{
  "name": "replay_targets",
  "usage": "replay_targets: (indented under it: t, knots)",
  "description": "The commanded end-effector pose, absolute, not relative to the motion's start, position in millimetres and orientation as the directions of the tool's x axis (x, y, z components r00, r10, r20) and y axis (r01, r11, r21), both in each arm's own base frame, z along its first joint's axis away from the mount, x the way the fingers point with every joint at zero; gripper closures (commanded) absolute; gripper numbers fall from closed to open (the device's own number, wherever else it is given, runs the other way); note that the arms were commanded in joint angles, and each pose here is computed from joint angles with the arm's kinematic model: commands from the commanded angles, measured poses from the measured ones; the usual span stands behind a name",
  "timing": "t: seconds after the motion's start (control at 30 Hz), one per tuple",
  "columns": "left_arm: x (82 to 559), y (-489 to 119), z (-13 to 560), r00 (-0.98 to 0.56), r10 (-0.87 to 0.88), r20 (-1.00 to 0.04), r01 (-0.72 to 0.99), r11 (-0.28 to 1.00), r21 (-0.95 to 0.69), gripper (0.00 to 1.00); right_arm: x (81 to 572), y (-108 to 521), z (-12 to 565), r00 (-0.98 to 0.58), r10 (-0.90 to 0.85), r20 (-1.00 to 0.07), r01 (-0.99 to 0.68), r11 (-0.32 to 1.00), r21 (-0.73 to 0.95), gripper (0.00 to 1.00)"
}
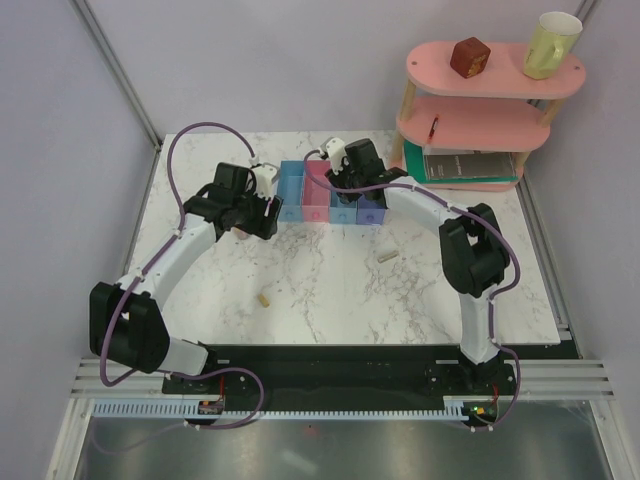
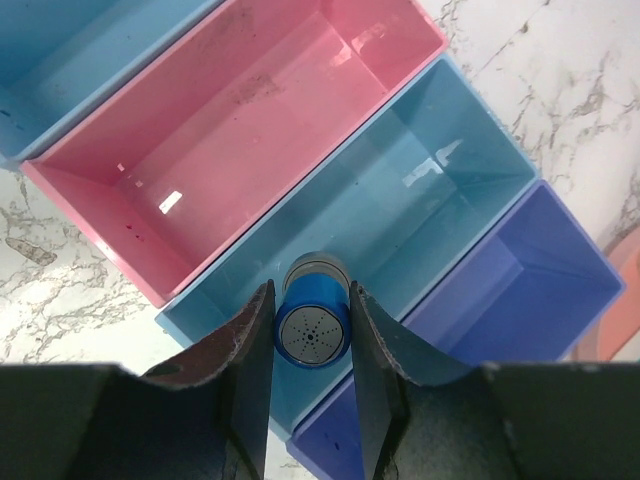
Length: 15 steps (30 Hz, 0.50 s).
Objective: Sort the stationery into containers
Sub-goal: Place the stationery in the storage box.
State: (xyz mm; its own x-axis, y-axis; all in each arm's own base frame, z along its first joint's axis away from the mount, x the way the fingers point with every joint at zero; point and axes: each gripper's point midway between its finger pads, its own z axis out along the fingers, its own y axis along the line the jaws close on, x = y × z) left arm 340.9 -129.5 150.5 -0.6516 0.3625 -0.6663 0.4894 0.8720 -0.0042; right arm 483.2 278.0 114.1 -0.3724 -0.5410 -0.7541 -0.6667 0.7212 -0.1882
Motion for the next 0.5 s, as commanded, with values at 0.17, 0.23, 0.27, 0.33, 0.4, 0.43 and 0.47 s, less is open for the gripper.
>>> replay_targets:
  t: [0.17, 0.23, 0.27, 0.33, 0.4, 0.43, 0.47]
  knots:
    - [352, -135, 161, -0.620, 0.367, -0.694, 0.509, 0.861, 0.000, 0.24, 488, 291, 107, -0.359, -0.522, -0.773, -0.685, 0.710, -0.162, 0.84]
    - [351, -135, 159, -0.624, 0.367, -0.690, 0.509, 0.861, -0.002, 0.24, 490, 292, 106, -0.356, -0.524, -0.774, -0.685, 0.710, -0.165, 0.75]
    - [351, -136, 159, -0.623, 0.366, -0.691, 0.510, 0.860, -0.004, 0.24, 491, 291, 109, -0.354, -0.522, -0.776, -0.683, 0.711, -0.166, 0.66]
    - [351, -136, 157, -0.630, 0.365, -0.686, 0.508, 0.861, -0.008, 0.24, 492, 292, 111, -0.346, -0.525, -0.777, -0.685, 0.708, -0.173, 0.57]
    - [351, -137, 156, -0.634, 0.359, -0.685, 0.506, 0.862, -0.017, 0.24, 493, 291, 115, -0.340, -0.524, -0.781, -0.682, 0.709, -0.179, 0.51]
    - [350, -138, 156, -0.635, 0.356, -0.685, 0.507, 0.861, -0.023, 0.24, 493, 290, 117, -0.338, -0.524, -0.782, -0.680, 0.710, -0.183, 0.49]
    - [350, -138, 156, -0.638, 0.354, -0.684, 0.507, 0.862, -0.027, 0.24, 492, 291, 121, -0.330, -0.524, -0.785, -0.682, 0.708, -0.186, 0.46]
